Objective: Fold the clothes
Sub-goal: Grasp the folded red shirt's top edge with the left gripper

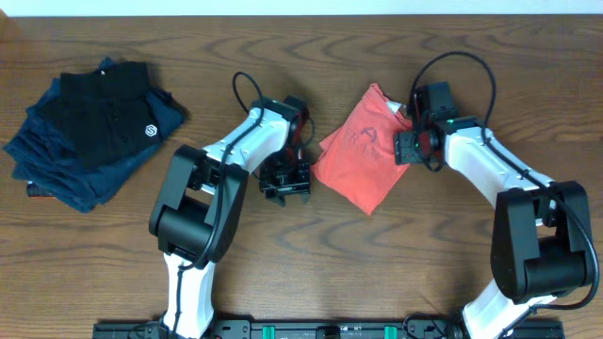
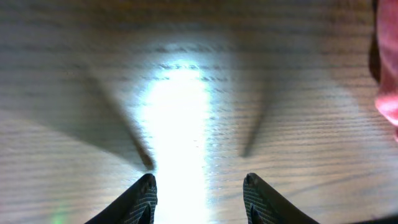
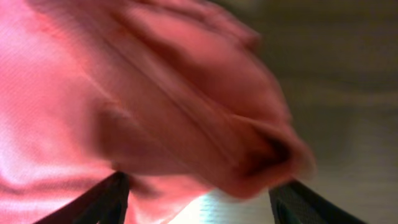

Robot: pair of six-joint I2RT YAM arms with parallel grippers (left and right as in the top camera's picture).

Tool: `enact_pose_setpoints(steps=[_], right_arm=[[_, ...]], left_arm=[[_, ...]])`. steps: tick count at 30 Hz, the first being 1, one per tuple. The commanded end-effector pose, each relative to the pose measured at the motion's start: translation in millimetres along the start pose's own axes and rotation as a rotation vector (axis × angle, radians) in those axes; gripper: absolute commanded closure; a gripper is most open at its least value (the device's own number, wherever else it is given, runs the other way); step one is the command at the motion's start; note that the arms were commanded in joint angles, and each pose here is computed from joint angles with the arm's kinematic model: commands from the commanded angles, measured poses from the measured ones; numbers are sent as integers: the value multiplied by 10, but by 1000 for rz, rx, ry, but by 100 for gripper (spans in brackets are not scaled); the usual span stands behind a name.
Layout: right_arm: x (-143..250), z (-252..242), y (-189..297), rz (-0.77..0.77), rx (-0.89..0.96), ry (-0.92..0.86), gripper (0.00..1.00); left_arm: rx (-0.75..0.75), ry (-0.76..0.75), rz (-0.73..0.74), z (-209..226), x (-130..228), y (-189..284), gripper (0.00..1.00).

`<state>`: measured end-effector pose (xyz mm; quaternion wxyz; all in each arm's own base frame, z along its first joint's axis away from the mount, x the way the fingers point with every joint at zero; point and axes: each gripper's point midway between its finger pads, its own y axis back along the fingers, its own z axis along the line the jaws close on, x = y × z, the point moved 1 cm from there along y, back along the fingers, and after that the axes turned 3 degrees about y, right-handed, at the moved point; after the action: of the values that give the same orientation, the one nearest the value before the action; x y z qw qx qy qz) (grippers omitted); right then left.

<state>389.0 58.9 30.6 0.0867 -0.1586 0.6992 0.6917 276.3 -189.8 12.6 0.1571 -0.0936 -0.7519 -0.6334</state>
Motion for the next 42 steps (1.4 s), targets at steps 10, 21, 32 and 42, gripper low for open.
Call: enact_pose_setpoints(steps=[10,21,32,42], right_arm=[[-663,-161,656,-196,49,-2,27],[-297,-462,1722,-239,131,-28,15],[83,-576,2406,-309,145,-53,9],[250,-572,2373,-240,145,-47,10]], left_arm=[[2,-277,-668,-345,-677,1162,19],[396,-609,-709,-1014,-1076,1218,3],[650,-635,-532,-1422,-1388,822,1],[690,-567,-355,-1619,-1273,165,25]])
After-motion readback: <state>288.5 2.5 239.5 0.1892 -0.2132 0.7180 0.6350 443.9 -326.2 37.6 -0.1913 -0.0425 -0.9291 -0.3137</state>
